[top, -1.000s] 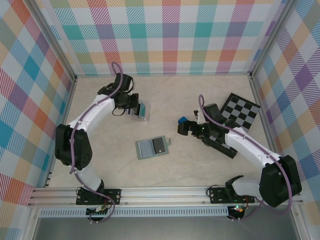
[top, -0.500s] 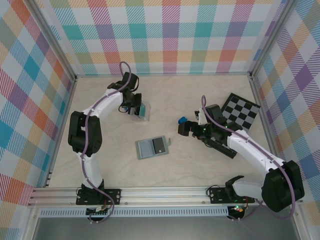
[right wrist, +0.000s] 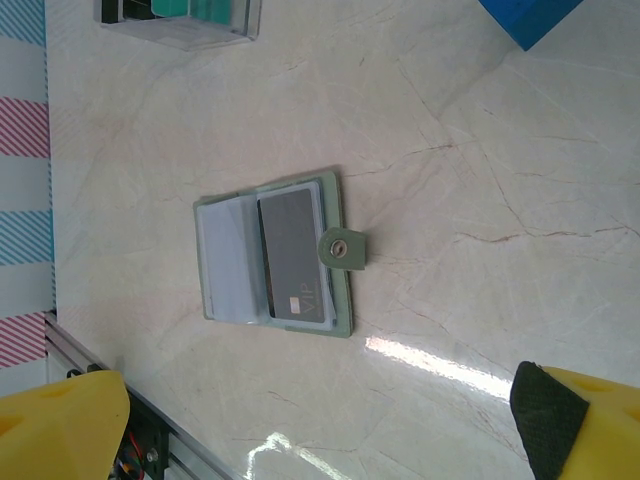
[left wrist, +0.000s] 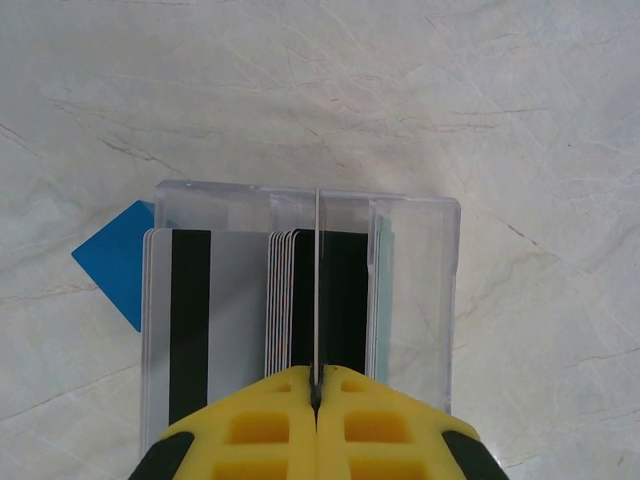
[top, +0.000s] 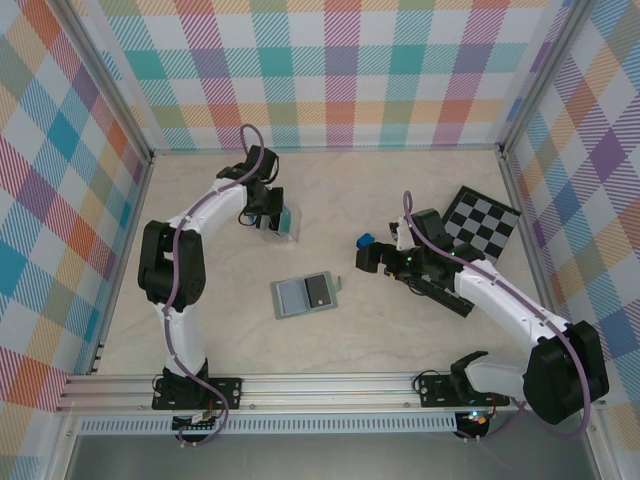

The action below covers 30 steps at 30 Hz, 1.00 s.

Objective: Take the credit cards out of the card holder

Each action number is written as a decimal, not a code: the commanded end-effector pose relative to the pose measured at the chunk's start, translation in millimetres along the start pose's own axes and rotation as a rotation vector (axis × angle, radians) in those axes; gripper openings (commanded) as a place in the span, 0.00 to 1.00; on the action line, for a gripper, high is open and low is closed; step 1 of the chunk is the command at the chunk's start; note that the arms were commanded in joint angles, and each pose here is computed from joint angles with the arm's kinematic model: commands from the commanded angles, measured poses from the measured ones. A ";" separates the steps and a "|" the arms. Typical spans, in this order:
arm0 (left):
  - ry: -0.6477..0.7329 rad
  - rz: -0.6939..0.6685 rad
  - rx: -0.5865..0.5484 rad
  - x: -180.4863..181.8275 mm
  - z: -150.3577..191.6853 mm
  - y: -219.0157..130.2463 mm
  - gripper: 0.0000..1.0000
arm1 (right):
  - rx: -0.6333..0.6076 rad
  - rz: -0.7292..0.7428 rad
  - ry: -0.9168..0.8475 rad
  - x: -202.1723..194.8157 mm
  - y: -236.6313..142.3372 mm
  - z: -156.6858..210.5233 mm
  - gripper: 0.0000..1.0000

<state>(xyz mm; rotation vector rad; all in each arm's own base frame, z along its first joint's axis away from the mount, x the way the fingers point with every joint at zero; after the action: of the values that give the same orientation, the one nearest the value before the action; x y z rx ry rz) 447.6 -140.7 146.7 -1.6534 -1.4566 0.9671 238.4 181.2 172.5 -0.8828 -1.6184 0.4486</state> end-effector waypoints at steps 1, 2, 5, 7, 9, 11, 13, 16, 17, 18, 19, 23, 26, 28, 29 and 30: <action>-0.028 -0.019 0.010 9.6 1.3 5.2 0.10 | 0.023 -0.007 0.015 -0.8 -2.2 6.1 1.00; -0.027 -0.019 0.007 9.7 0.4 4.0 0.11 | 0.023 -0.007 0.015 -0.7 -2.5 6.2 1.00; -0.021 -0.023 0.001 10.1 -0.8 0.5 0.13 | 0.030 -0.015 0.014 0.5 -2.4 6.8 1.00; -0.017 -0.026 0.000 10.6 -1.4 -1.6 0.15 | 0.031 -0.013 0.015 0.0 -2.1 7.3 1.00; -0.013 -0.031 0.002 11.2 -1.5 -3.4 0.17 | 0.032 -0.011 0.015 -0.5 -1.7 7.3 1.00; -0.013 -0.039 0.000 12.3 -1.7 -5.5 0.19 | 0.032 -0.011 0.017 -0.5 -1.8 7.2 1.00; -0.027 -0.051 -0.005 14.1 -2.1 -9.9 0.20 | 0.032 -0.010 0.017 -0.5 -1.9 7.3 1.00; -0.075 -0.052 -0.026 14.9 -5.0 -25.0 0.27 | 0.034 -0.009 0.014 -1.0 -1.6 7.8 1.00; -0.096 -0.050 -0.035 15.1 -5.5 -32.5 0.31 | 0.034 -0.009 0.014 -1.2 -1.8 7.6 1.00; -0.120 -0.048 -0.040 15.5 -4.5 -40.0 0.34 | 0.036 -0.010 0.013 -1.0 -1.5 7.9 1.00; -0.139 -0.048 -0.040 16.3 -2.3 -45.9 0.36 | 0.039 -0.012 0.010 -0.5 -1.3 8.2 1.00; -0.229 -0.020 -0.043 18.4 16.3 -74.2 0.48 | 0.047 -0.019 -0.012 5.1 -0.9 9.2 1.00; -0.294 0.032 -0.029 17.2 39.1 -91.7 0.56 | 0.059 -0.001 -0.044 12.0 1.5 10.7 0.98; -0.337 0.085 -0.011 14.1 56.6 -99.8 0.60 | 0.072 0.025 -0.069 17.2 5.1 12.9 0.96; -0.363 0.121 0.000 11.6 66.7 -102.9 0.63 | 0.082 0.043 -0.084 20.3 7.9 15.4 0.95; -0.385 0.162 0.012 8.4 76.6 -104.5 0.66 | 0.092 0.061 -0.098 23.5 10.8 17.6 0.94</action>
<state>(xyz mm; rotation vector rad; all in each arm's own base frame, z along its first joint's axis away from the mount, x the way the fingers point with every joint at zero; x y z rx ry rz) 358.1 -117.9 215.4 -1.6946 -1.6243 1.2370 225.1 199.4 171.2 -0.8363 -1.6209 0.5453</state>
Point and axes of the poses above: each hand's point on the last joint's axis, 136 mm out from that joint toward the fingers, its own y axis out along the fingers, its own x axis along the line the jaws close on, z = x × y, the point moved 4 cm from there along -y, back along the fingers, and after that the axes turned 4 degrees about y, right-handed, at the moved point
